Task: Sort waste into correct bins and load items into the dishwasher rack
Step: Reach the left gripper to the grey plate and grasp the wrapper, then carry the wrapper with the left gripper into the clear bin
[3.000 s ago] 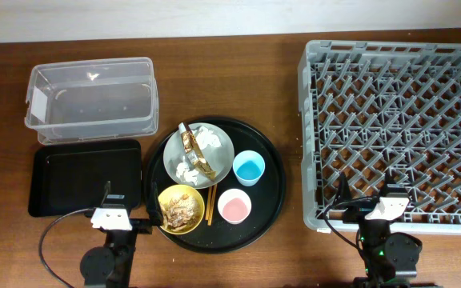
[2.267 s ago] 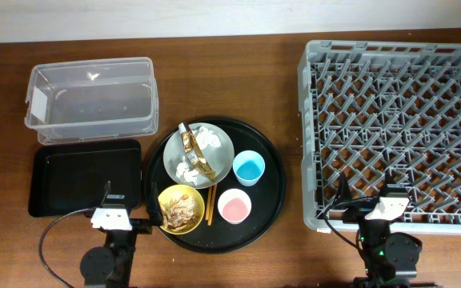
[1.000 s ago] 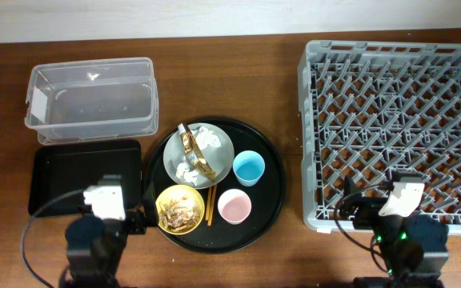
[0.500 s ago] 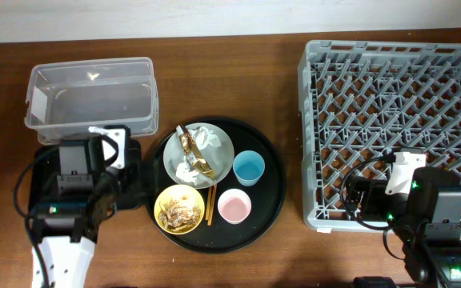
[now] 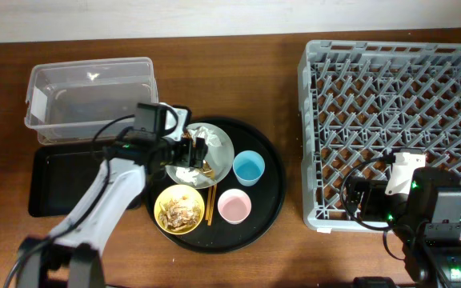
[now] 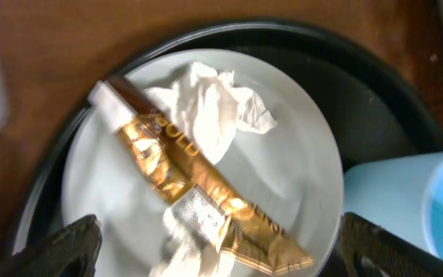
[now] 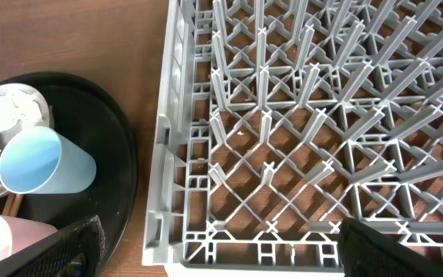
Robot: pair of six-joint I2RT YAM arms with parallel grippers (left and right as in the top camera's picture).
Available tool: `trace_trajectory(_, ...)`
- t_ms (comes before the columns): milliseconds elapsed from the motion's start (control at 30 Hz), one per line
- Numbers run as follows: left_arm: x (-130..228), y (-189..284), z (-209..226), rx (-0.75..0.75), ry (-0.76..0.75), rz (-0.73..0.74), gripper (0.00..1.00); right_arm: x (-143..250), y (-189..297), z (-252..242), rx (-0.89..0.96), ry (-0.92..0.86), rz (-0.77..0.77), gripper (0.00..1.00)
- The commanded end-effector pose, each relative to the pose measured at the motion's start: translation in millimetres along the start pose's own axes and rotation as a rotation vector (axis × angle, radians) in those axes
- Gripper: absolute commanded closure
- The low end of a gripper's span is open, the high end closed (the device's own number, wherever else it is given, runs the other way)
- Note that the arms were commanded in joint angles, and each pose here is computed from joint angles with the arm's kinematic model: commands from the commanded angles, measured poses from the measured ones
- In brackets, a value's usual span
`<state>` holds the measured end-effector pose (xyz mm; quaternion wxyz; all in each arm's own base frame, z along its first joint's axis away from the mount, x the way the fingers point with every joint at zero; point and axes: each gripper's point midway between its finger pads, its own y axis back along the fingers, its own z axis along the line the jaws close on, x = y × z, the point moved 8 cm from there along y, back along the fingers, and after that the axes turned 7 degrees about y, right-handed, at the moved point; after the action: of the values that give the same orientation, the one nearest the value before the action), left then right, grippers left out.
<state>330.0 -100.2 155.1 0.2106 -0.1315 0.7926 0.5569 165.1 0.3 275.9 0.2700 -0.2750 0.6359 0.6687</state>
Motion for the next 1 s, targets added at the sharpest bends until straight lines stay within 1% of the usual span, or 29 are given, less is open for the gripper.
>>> trace_trajectory(0, 5, -32, -3, 0.017, -0.007, 0.053, 0.07, -5, 5, 2, -0.010, -0.004, -0.020, 0.02)
trace_trajectory(67, 10, -46, 1, 0.010, 0.000, 0.087, 0.10, -5, 5, 2, -0.010, -0.004, -0.020, 0.02)
trace_trajectory(133, 14, -55, 4, 0.004, 0.006, 0.110, 0.11, -5, 5, 2, -0.010, -0.004, -0.016, 0.02)
trace_trajectory(200, 16, -60, 6, -0.003, 0.007, 0.115, 0.24, -4, 5, 2, -0.010, -0.005, -0.013, 0.02)
trace_trajectory(233, 15, -61, 7, -0.003, 0.007, 0.111, 0.37, -4, 5, 2, -0.010, -0.005, -0.013, 0.02)
trace_trajectory(300, 13, -61, 6, 0.000, 0.004, 0.100, 0.56, -4, 5, 2, -0.010, -0.005, -0.012, 0.01)
trace_trajectory(333, 12, -62, 5, 0.006, 0.002, 0.092, 0.69, -4, 5, 2, -0.010, -0.004, -0.012, 0.02)
trace_trajectory(367, 11, -62, 5, 0.006, 0.001, 0.087, 0.86, -4, 5, 2, -0.010, -0.004, -0.011, 0.02)
trace_trajectory(400, 9, -61, 5, 0.007, 0.000, 0.085, 0.96, -4, 5, 2, -0.010, -0.004, -0.011, 0.02)
trace_trajectory(433, 7, -58, 4, 0.006, 0.000, 0.082, 0.99, -4, 5, 2, -0.010, -0.004, -0.010, 0.02)
trace_trajectory(500, 1, -52, 1, 0.009, -0.003, 0.071, 0.99, -3, 5, 2, -0.010, -0.005, -0.009, 0.02)
trace_trajectory(567, -14, -35, -4, 0.012, -0.011, 0.026, 0.99, -4, 5, 2, -0.010, -0.005, -0.010, 0.02)
trace_trajectory(700, -47, 11, -11, 0.025, -0.025, -0.132, 0.99, -4, 5, 2, -0.010, -0.005, -0.010, 0.02)
trace_trajectory(767, -58, 31, -9, -0.008, -0.028, -0.211, 0.99, -4, 5, 2, -0.010, -0.005, -0.010, 0.02)
trace_trajectory(833, -61, 40, -8, -0.026, -0.027, -0.243, 0.99, -4, 5, 2, -0.010, -0.005, -0.010, 0.02)
trace_trajectory(967, -62, 44, -9, -0.023, -0.029, -0.253, 0.99, -4, 5, 2, -0.010, -0.005, -0.010, 0.02)
